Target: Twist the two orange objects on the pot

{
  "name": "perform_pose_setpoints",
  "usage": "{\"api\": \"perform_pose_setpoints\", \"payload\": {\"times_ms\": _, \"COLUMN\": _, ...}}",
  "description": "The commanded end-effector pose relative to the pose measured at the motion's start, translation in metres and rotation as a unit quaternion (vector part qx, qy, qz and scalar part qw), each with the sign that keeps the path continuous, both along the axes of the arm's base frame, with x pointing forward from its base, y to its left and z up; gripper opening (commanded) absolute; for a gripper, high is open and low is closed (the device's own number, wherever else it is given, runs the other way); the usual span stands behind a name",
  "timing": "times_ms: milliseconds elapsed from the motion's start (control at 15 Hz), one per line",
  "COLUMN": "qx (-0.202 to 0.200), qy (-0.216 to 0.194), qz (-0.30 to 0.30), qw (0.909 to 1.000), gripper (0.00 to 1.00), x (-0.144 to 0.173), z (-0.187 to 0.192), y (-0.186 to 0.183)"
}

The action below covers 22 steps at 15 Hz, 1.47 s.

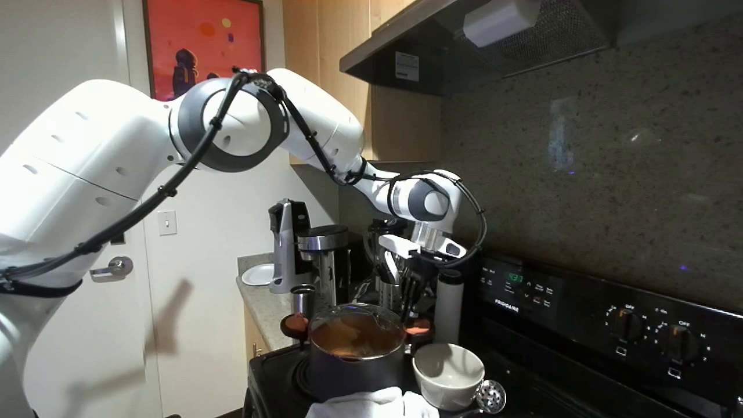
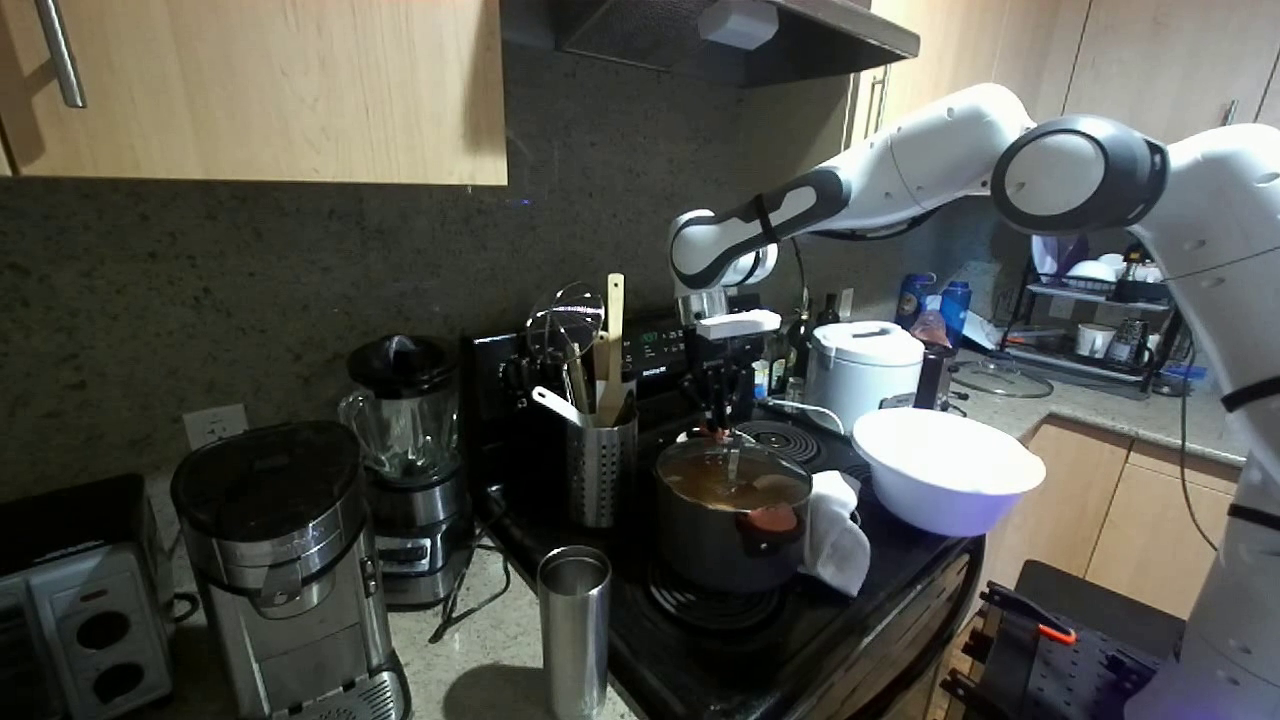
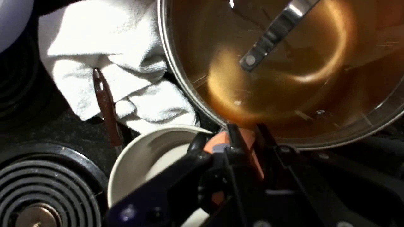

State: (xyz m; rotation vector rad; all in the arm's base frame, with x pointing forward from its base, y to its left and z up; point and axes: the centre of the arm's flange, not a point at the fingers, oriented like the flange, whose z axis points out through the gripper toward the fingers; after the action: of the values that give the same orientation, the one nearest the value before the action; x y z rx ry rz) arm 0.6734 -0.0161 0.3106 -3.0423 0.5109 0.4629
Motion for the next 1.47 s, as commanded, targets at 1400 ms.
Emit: {"api": "perform_pose_setpoints", "payload": {"times_ms": 1400, "qx": -0.085, "qy": -0.022, "qz": -0.306, "qw": 0.9479, "gripper": 0.08, "x": -0.018, "z": 0.005, "y": 0.04}}
